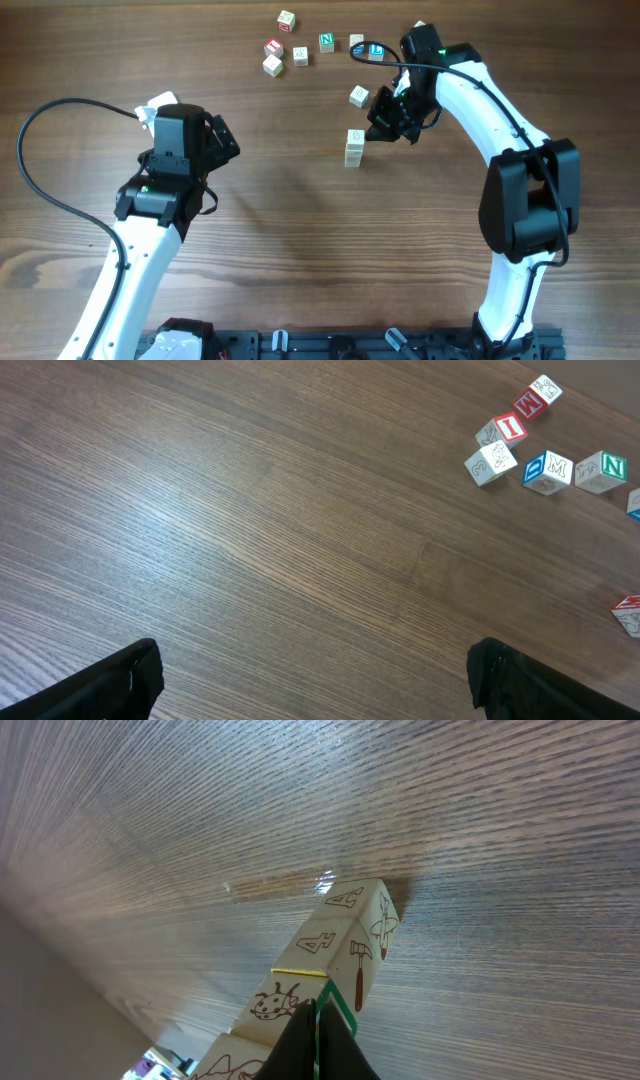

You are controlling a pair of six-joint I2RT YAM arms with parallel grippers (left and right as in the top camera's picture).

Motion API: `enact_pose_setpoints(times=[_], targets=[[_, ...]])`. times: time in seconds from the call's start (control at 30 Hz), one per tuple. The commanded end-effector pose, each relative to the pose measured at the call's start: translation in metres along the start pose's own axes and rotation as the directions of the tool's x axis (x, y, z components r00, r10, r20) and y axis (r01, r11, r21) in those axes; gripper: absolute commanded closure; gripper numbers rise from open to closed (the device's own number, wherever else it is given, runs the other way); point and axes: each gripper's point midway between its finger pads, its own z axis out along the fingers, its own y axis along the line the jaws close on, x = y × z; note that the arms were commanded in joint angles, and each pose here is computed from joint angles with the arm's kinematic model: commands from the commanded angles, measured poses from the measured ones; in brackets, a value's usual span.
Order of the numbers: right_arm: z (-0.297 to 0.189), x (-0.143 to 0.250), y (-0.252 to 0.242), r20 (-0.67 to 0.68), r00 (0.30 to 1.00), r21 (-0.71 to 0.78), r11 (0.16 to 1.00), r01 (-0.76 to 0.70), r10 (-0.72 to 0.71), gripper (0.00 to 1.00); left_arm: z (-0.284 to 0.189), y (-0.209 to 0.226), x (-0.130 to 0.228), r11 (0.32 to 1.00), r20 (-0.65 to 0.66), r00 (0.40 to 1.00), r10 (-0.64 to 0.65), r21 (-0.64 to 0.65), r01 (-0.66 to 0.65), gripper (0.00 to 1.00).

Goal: Form a tower

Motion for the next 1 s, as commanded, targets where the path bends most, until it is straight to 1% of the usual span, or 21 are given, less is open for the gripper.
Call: enact_pose_setpoints(times=[0.0, 0.97], targets=[[0.0057, 0.0012, -0.0005, -0.022, 1.0, -0.008, 1.0, -0.016, 0.016, 0.95, -0.002, 0.0003, -0.0039, 1.0, 0.009, 1.0, -0.018, 0.006, 0.018, 0.0], [0.0065, 0.0001, 0.0038, -0.016, 1.0, -0.023, 1.0, -0.004, 0.004, 0.95, -0.002, 0.0003, -0.0039, 1.0, 0.009, 1.0, -0.018, 0.006, 0.018, 0.0]])
